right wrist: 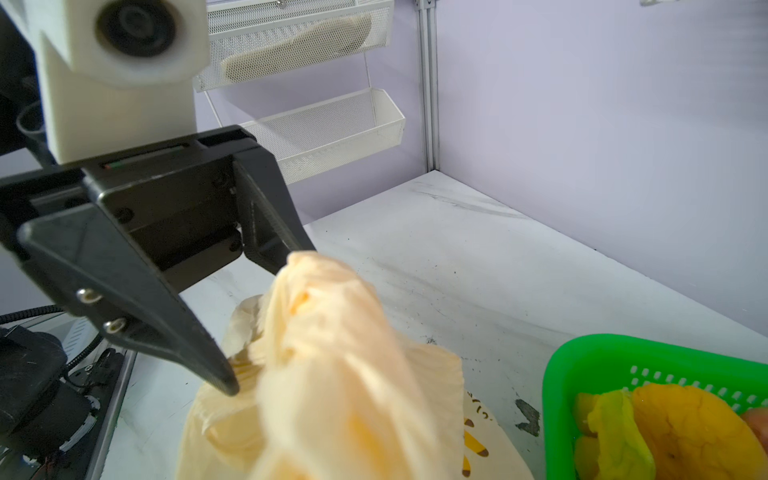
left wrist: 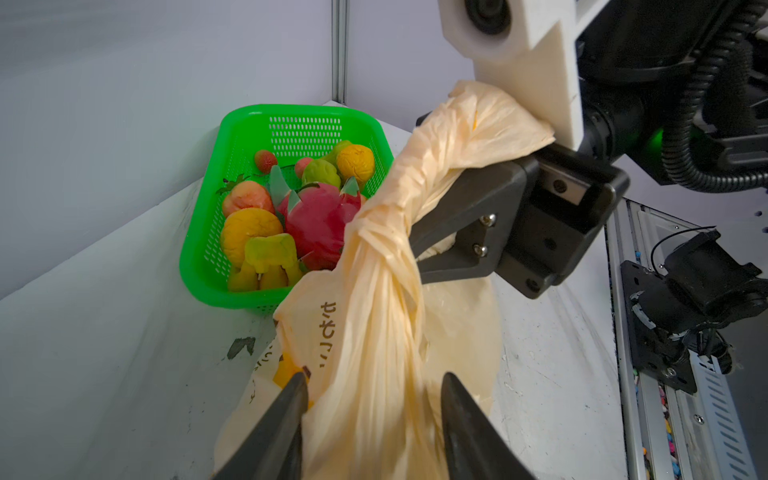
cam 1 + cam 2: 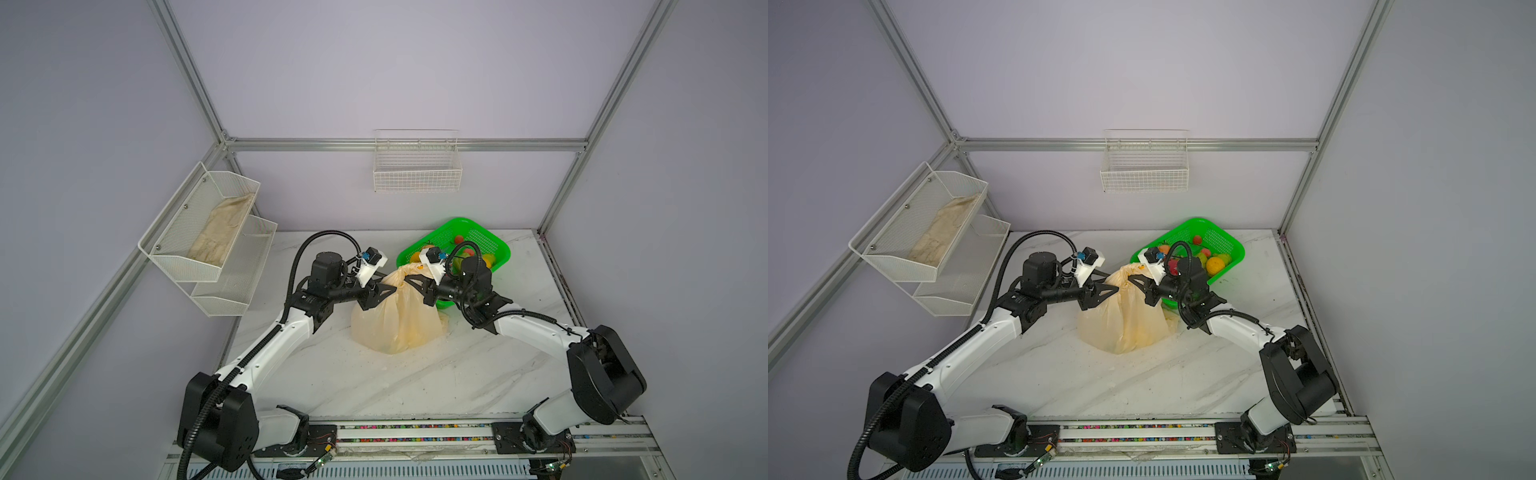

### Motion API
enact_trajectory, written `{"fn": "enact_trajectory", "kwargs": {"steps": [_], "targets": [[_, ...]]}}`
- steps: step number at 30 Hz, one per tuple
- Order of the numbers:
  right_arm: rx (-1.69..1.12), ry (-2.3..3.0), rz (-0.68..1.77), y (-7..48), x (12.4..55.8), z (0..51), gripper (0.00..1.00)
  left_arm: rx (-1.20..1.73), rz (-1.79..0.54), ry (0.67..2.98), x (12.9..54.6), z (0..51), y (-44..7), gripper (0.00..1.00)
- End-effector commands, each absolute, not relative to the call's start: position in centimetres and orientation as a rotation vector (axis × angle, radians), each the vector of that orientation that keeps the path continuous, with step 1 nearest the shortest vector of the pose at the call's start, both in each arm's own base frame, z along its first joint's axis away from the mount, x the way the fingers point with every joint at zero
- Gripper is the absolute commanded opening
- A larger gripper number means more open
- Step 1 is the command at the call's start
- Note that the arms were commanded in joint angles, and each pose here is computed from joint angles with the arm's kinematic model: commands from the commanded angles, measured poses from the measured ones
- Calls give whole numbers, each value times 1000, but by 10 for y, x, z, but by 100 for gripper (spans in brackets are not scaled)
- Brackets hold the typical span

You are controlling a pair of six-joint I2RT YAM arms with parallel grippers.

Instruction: Place the fake fruits into the plastic bag and tie a complex knot

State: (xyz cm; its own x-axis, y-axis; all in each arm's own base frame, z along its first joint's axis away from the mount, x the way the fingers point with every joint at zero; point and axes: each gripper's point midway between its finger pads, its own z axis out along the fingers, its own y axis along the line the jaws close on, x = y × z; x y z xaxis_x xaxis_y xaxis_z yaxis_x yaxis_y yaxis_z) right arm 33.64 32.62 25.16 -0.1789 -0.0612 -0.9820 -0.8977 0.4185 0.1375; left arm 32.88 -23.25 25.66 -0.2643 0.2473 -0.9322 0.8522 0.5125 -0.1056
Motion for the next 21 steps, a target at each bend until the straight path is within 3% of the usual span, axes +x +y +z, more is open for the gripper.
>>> {"fn": "enact_trajectory", "kwargs": {"steps": [1,5,8,21], "targets": [[-838,1527,908,323,339,271,0,906,-791,1813,322,245,-230,38],[-820,1530,886,323,340,273,0,901,-839,1785,319,249,-234,14],[-805,1532,857,322,341,274,0,884,-874,1765,318,256,-236,3],[-801,1584,617,322,344,261,0,736,-1037,1651,311,291,-240,0]]}}
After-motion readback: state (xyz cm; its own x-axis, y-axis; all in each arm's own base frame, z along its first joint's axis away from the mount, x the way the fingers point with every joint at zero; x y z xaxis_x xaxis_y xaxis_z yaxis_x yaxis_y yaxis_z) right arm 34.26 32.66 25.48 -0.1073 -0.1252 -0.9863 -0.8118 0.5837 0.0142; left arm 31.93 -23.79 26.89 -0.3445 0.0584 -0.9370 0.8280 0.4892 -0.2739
